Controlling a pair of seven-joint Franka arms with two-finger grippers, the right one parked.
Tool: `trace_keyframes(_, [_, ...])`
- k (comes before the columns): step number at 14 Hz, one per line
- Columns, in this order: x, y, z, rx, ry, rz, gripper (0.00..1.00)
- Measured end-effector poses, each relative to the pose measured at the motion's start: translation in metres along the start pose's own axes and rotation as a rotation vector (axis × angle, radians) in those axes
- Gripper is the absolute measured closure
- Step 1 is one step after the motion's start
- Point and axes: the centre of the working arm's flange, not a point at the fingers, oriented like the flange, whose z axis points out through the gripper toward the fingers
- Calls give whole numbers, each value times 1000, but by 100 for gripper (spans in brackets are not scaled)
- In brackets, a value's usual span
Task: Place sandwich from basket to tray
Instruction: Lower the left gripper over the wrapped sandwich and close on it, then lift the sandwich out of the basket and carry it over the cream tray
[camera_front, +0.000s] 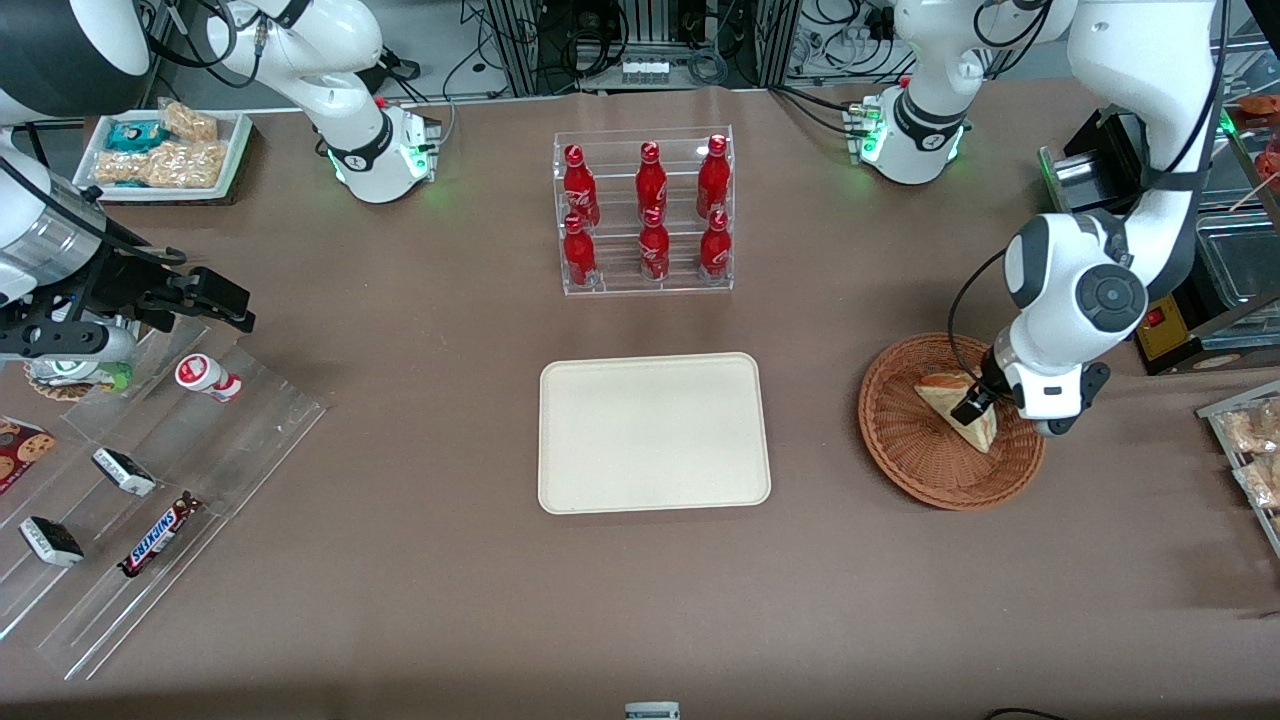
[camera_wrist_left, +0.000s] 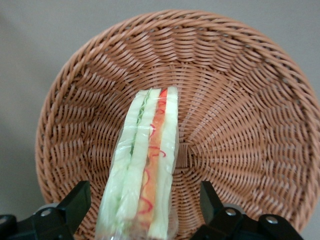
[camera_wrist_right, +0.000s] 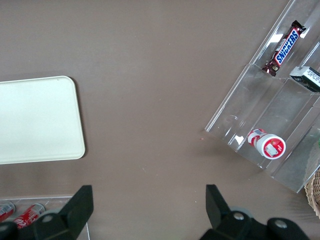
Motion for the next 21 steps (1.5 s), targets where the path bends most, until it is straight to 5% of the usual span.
trace_keyframes(5, [-2,16,-11,-5,6,-18,56])
trace_keyframes(8, [-8,50,-62,50,-22,24,80])
trace_keyframes(11, [-41,101,-107,29,1,114,81])
trace_keyframes(15, [-135,185,-100,-10,1,274,85])
trace_keyframes(21, [-294,286,-68,-167,66,545,85])
